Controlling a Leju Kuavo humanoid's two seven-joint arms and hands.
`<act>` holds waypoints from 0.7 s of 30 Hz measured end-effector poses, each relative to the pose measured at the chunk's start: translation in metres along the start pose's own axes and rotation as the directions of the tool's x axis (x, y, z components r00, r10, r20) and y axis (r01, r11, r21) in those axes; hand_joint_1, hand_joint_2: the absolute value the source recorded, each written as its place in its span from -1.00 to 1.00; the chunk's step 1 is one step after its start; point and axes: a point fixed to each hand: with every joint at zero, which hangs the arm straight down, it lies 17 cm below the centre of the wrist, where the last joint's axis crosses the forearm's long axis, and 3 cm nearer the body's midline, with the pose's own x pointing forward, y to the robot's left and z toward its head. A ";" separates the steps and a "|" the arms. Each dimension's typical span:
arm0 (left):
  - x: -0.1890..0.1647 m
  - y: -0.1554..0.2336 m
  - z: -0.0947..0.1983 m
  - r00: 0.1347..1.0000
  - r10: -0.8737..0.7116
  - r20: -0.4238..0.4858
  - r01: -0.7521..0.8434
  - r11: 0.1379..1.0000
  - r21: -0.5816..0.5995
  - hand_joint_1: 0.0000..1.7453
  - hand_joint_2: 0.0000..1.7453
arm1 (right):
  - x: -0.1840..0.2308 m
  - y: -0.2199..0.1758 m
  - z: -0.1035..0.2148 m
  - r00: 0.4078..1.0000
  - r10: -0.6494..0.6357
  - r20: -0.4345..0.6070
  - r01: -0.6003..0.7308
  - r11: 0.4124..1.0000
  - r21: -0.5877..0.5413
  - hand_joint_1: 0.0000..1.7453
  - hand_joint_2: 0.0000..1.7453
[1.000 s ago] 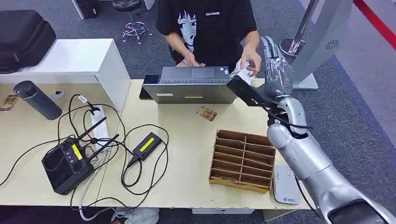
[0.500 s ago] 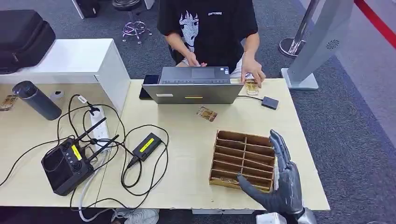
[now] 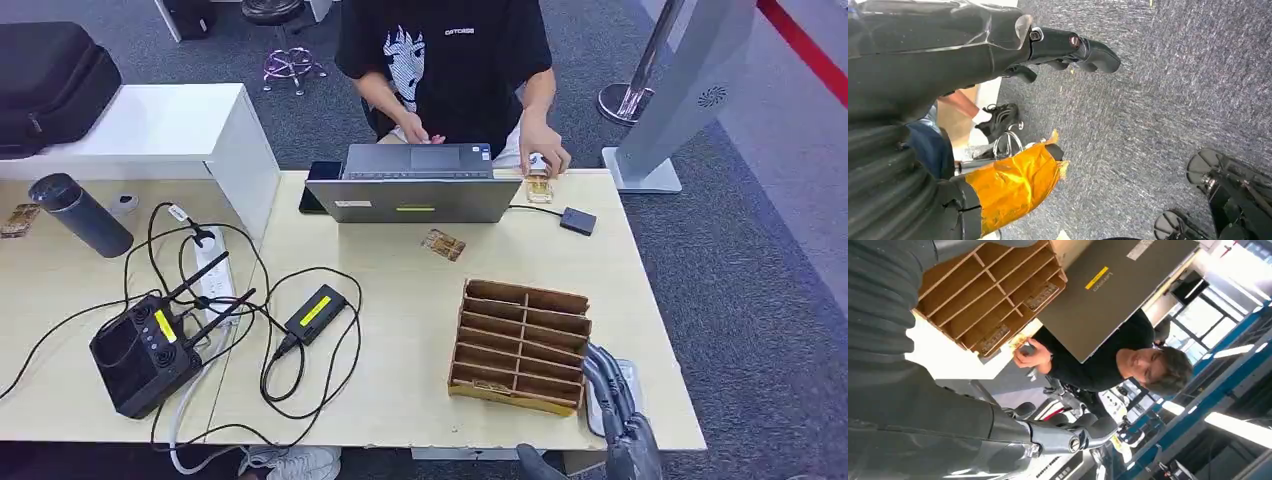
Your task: Pass the card to the sensor for recognition and then transmit it.
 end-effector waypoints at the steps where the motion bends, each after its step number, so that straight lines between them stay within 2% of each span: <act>1: 0.000 0.000 0.000 1.000 0.000 0.000 0.000 1.000 0.000 -1.00 1.00 | -0.001 0.001 0.001 1.000 0.000 -0.004 0.000 1.000 0.000 -1.00 1.00; 9: 0.002 -0.001 0.000 1.000 -0.008 0.007 0.008 1.000 -0.010 -1.00 1.00 | -0.011 0.022 0.007 0.997 0.073 -0.014 -0.072 0.995 0.066 -1.00 1.00; 13: 0.004 0.000 -0.001 1.000 -0.016 0.013 0.016 1.000 -0.015 -1.00 1.00 | -0.009 0.042 0.007 0.972 0.221 0.078 -0.229 0.966 0.121 -1.00 1.00; 19: 0.006 0.000 -0.003 0.999 -0.041 0.029 0.042 0.999 -0.029 -1.00 1.00 | -0.027 0.067 -0.003 0.920 0.381 0.094 -0.392 0.906 0.161 -1.00 1.00; 21: 0.006 0.001 -0.003 0.998 -0.045 0.032 0.046 0.998 -0.032 -1.00 1.00 | -0.031 0.072 -0.006 0.912 0.400 0.090 -0.410 0.897 0.165 -1.00 1.00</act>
